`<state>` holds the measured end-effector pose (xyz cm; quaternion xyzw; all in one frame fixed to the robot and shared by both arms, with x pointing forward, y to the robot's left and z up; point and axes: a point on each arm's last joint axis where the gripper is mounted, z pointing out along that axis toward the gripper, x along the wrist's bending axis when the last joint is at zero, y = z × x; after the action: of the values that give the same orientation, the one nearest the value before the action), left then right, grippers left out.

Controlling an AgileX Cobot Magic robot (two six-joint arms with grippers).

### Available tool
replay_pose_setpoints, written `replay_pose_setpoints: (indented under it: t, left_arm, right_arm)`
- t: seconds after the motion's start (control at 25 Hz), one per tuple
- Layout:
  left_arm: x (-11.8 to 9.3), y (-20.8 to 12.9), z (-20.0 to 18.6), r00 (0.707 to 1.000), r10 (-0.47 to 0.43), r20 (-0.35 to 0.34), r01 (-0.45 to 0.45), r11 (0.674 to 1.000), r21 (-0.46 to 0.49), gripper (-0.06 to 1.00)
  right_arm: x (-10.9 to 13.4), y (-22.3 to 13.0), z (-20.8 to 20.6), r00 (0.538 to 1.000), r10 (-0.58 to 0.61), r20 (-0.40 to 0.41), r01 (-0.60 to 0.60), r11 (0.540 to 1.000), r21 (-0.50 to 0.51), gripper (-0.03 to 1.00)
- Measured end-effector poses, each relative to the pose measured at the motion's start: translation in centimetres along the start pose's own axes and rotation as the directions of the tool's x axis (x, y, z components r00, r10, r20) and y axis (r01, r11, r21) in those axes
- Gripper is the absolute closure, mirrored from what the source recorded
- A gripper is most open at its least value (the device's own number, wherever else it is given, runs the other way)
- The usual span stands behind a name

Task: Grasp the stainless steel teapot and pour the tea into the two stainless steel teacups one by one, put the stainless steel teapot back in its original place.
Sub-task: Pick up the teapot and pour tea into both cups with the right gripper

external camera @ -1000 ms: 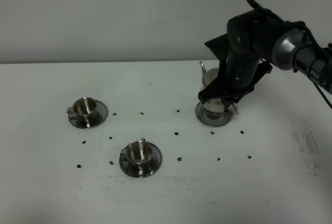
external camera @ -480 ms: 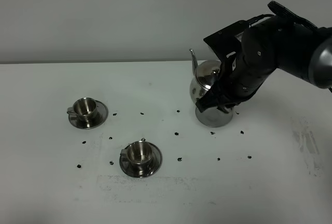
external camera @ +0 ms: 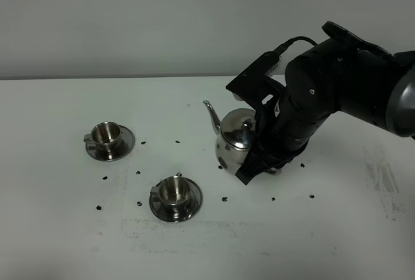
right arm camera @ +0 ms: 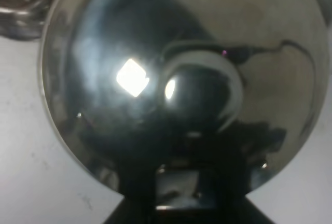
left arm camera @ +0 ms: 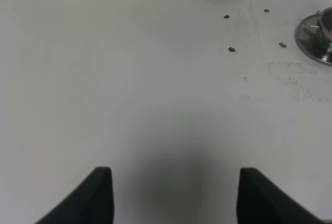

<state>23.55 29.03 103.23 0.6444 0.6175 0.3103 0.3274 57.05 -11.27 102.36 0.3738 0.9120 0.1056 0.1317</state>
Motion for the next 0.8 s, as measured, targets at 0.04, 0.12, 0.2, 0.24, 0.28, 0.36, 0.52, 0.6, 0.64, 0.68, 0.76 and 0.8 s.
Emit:
replay_pose_setpoints:
  t: [0.04,0.12,0.2,0.24,0.28,0.36,0.52,0.6,0.64,0.68,0.76,0.8]
  left_arm:
    - [0.0,0.0,0.0,1.000,0.000,0.000,0.000,1.000,0.000,0.41]
    - [0.0,0.0,0.0,1.000,0.000,0.000,0.000,1.000,0.000,0.41]
    - [0.0,0.0,0.0,1.000,0.000,0.000,0.000,1.000,0.000,0.41]
    - [0.0,0.0,0.0,1.000,0.001,0.000,-0.001,1.000,0.000,0.41]
    - [0.0,0.0,0.0,1.000,0.001,0.000,-0.001,1.000,0.000,0.41]
    - [0.0,0.0,0.0,1.000,0.001,0.000,-0.001,1.000,0.000,0.41]
    - [0.0,0.0,0.0,1.000,0.001,0.000,-0.001,1.000,0.000,0.41]
    - [0.0,0.0,0.0,1.000,0.001,0.000,-0.001,1.000,0.000,0.41]
    - [0.0,0.0,0.0,1.000,0.001,0.000,-0.001,1.000,0.000,0.41]
    - [0.0,0.0,0.0,1.000,0.001,0.000,-0.001,1.000,0.000,0.41]
    - [0.0,0.0,0.0,1.000,0.001,0.000,-0.001,1.000,0.000,0.41]
    - [0.0,0.0,0.0,1.000,0.001,0.000,-0.001,1.000,0.000,0.41]
  right_arm:
    - [0.2,0.1,0.0,1.000,-0.029,0.011,0.029,1.000,0.001,0.79]
    - [0.4,0.2,-0.1,0.996,-0.081,0.045,0.081,0.997,0.008,0.79]
    - [0.4,0.2,-0.1,0.988,-0.129,0.080,0.128,0.992,0.017,0.79]
    - [0.3,0.3,0.0,0.982,-0.163,0.099,0.161,0.987,0.026,0.79]
    - [0.4,0.3,0.1,0.975,-0.193,0.110,0.190,0.981,0.035,0.79]
    - [0.5,0.4,0.6,0.957,-0.259,0.130,0.253,0.966,0.061,0.79]
    - [1.0,0.5,1.9,0.923,-0.361,0.137,0.347,0.931,0.113,0.79]
    - [1.2,0.6,2.4,0.908,-0.395,0.137,0.379,0.916,0.130,0.79]
    - [1.3,0.6,2.5,0.897,-0.419,0.142,0.401,0.906,0.139,0.79]
    - [1.4,0.7,2.6,0.884,-0.443,0.146,0.423,0.894,0.150,0.79]
    - [1.5,0.7,2.7,0.861,-0.487,0.148,0.465,0.870,0.162,0.79]
    - [1.6,0.7,2.7,0.845,-0.514,0.148,0.490,0.855,0.168,0.79]
